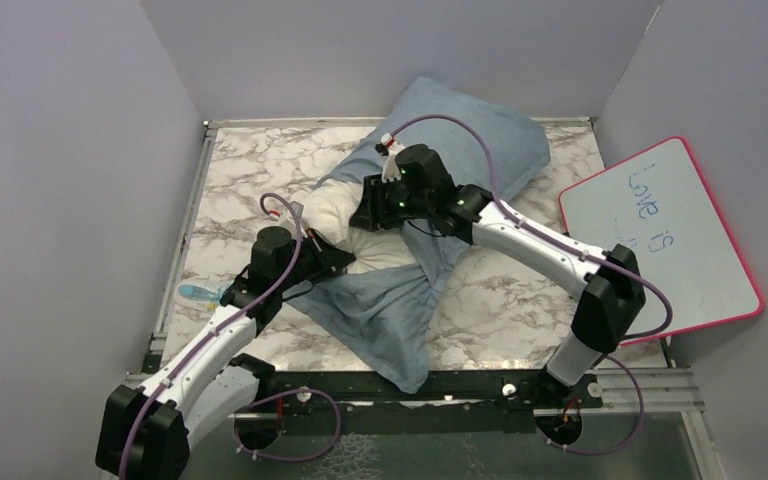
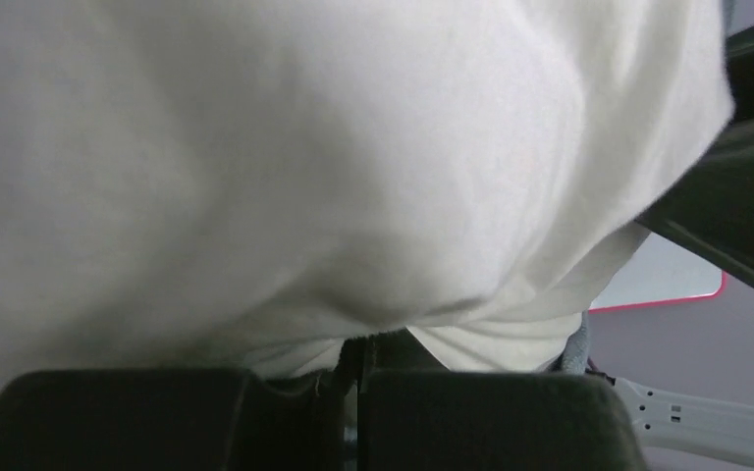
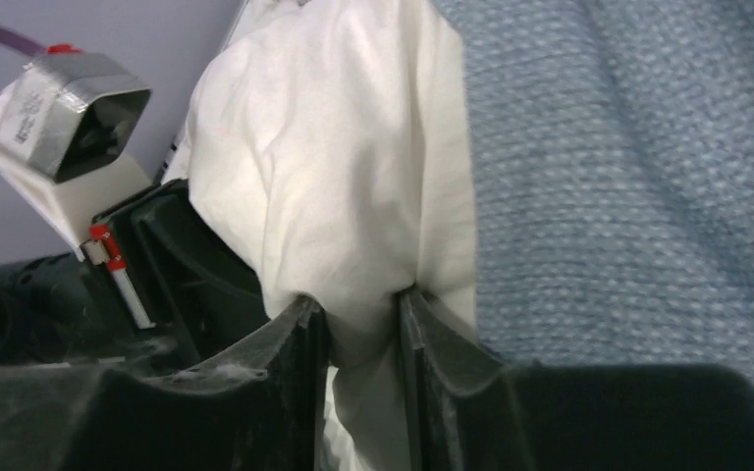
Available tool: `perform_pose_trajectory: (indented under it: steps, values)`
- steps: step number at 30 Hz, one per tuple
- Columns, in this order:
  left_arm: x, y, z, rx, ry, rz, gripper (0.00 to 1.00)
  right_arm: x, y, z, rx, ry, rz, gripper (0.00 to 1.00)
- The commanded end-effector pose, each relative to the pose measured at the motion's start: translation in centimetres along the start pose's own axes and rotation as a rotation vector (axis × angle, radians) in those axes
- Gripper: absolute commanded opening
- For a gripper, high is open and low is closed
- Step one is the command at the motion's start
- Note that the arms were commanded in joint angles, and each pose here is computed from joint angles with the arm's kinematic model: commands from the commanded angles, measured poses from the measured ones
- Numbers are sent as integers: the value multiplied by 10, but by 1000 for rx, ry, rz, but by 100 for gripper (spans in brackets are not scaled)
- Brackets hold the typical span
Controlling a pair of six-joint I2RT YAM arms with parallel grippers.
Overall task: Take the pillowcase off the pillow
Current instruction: Remove the pillow from the pillowcase.
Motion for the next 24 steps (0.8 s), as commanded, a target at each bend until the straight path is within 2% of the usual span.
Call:
perform_pose_trajectory:
  steps: [1, 5, 11, 15, 18, 21, 24]
  values:
    - [-2, -11, 0, -21, 18, 31, 0, 55, 17, -12, -27, -38, 26, 51]
    - [0, -12, 2, -22, 27, 39, 0, 100, 13, 19, -106, -12, 68, 53]
    - [5, -15, -1, -25, 20, 19, 0, 145, -11, 86, -249, 66, 173, 58]
    - [6, -18, -5, -42, 18, 2, 0, 157, -30, 127, -365, 87, 248, 69]
    - [6, -20, -6, -43, 18, 5, 0, 150, -32, 144, -410, 108, 214, 71]
    - [7, -21, -7, -42, 21, 2, 0, 138, -33, 155, -445, 145, 189, 69]
    - [7, -22, -7, -43, 22, 0, 0, 128, -36, 159, -456, 162, 186, 51]
Point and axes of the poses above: each gripper's point midway between its finger pads, its own x axis back along the fingers, its own y axis along the line the jaws close on, z = x × y, the point moved 5 cm from there along x, back along the fingers, and after that the axes turned 3 degrees about x, right-handed, at the moved point
